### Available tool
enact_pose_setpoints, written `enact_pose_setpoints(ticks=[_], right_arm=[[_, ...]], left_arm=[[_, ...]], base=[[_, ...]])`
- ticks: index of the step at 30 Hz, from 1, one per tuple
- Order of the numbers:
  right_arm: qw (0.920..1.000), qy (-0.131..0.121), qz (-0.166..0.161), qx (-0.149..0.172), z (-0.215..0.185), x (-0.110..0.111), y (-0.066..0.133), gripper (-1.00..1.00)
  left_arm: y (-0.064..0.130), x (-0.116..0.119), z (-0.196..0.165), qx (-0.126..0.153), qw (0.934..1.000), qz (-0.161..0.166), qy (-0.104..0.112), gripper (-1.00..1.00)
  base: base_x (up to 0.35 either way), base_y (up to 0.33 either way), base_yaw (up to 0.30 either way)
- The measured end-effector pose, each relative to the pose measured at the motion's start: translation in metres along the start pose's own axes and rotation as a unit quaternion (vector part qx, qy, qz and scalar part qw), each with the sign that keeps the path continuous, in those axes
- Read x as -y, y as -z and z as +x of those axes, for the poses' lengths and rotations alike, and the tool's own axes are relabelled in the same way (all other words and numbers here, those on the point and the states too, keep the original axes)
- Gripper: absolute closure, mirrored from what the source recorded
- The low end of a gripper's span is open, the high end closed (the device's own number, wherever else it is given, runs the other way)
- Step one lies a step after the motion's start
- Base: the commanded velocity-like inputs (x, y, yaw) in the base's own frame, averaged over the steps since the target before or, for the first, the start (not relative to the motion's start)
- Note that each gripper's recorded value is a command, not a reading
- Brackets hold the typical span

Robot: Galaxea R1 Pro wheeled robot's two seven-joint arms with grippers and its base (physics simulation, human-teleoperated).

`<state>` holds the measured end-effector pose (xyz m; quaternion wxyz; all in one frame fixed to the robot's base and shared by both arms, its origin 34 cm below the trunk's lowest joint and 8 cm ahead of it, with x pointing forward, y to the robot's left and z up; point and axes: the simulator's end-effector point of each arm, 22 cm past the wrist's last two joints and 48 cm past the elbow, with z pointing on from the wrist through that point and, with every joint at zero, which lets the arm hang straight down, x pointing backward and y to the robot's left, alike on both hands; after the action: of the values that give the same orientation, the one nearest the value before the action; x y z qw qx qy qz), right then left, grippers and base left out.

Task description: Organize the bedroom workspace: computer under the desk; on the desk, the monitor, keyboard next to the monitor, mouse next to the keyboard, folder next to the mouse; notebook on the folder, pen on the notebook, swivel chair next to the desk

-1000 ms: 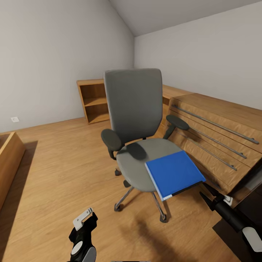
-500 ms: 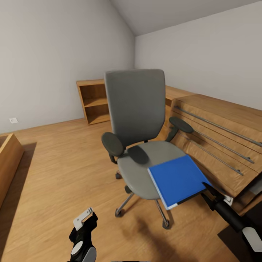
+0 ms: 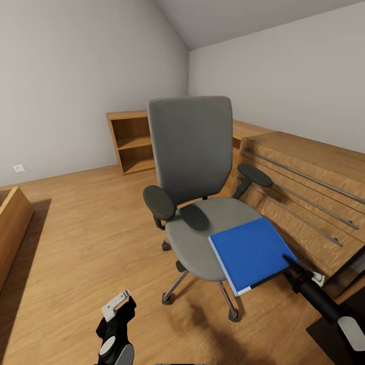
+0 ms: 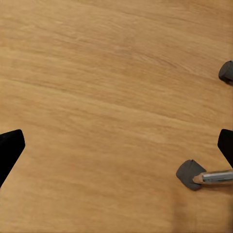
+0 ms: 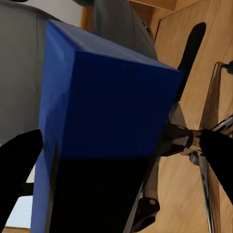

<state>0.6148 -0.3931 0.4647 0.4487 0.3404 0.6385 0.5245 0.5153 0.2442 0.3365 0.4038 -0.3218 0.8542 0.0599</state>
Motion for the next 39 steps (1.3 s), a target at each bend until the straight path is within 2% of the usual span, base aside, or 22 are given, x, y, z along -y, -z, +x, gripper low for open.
enact_pose_setpoints(ticks=[10,19,24,39], right_arm=[[1.0,0.001,-0.001,0.001,-0.001,-0.001,0.0,1.0],[0.9998,0.01,-0.017,0.004,-0.006,-0.021,0.0,1.0],[0.9994,0.028,-0.019,-0.005,-0.007,-0.033,-0.001,1.0],[0.9962,0.079,-0.034,-0.017,-0.025,-0.096,-0.017,1.0]], left_arm=[[-0.002,-0.006,0.009,-0.007,0.9999,-0.007,-0.01,-1.0],[0.005,0.001,-0.006,0.008,1.0,0.003,-0.004,-1.0],[0.01,0.006,-0.014,0.014,0.9999,0.008,-0.001,-1.0],[0.027,0.017,-0.041,0.012,0.9999,0.009,-0.002,-1.0]], base=[[0.0,0.0,0.0],[0.0,0.0,0.0],[0.0,0.0,0.0],[0.0,0.0,0.0]])
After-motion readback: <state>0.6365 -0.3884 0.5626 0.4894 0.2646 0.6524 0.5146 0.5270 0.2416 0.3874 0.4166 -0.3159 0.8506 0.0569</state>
